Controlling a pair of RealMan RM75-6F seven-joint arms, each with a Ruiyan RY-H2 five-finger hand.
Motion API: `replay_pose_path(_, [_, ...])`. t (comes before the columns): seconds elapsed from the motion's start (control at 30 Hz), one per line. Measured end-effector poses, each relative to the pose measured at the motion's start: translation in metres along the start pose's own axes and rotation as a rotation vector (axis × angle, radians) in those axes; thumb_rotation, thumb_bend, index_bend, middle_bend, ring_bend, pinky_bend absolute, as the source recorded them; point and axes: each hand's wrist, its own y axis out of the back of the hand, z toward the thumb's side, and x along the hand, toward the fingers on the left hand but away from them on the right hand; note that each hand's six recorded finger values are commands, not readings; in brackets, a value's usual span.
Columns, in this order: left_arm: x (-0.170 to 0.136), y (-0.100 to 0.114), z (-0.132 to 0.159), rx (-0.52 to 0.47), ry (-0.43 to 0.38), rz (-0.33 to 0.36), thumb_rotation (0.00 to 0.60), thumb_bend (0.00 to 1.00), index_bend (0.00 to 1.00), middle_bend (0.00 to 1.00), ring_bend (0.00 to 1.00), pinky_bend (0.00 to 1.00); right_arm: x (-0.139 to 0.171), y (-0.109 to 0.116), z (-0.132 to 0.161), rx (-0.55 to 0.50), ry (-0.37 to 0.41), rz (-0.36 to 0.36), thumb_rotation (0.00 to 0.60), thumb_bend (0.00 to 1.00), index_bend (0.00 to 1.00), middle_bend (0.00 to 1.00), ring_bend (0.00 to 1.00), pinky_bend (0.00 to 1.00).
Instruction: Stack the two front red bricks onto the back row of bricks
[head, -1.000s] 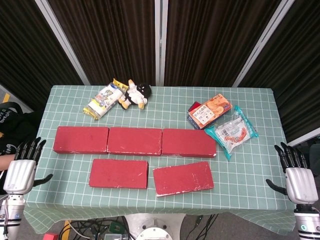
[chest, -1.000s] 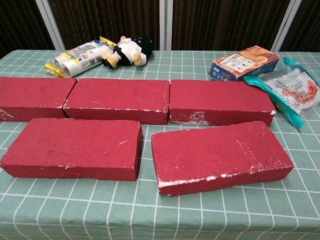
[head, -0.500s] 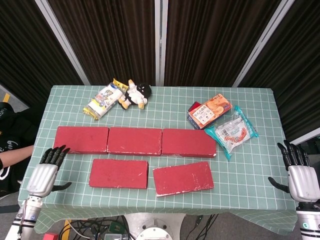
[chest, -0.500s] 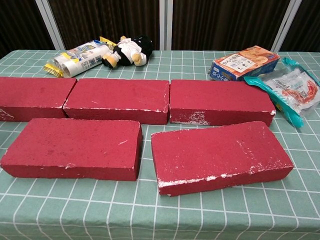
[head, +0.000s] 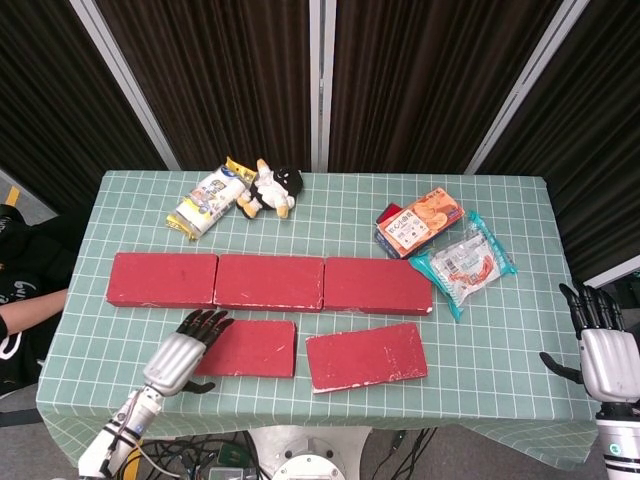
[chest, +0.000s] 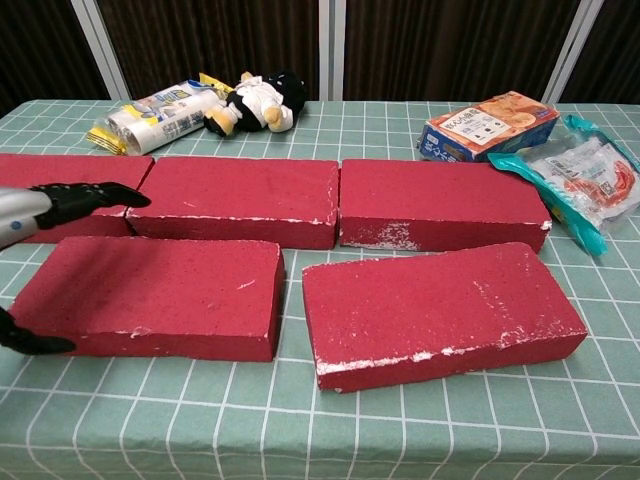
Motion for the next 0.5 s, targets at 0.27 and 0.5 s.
replay_pose_path(0.27, [0.024,-0.008,0.016,-0.006,-0.028,-0.034,0.6,0.0,0.01,0.0,0.0,0.0,-0.002,-0.007,-0.004,-0.007,-0.009,0.021,0.6,0.05,0.0,0.0,0.0,0.0])
replay_pose_path(0.5, [0.039,-0.012,0.026,-0.009,-0.047,-0.085,0.6,0.0,0.01,0.0,0.0,0.0,-0.003,-0.008,-0.008,-0.004,-0.015,0.026,0.6,0.05,0.0,0.0,0.0,0.0])
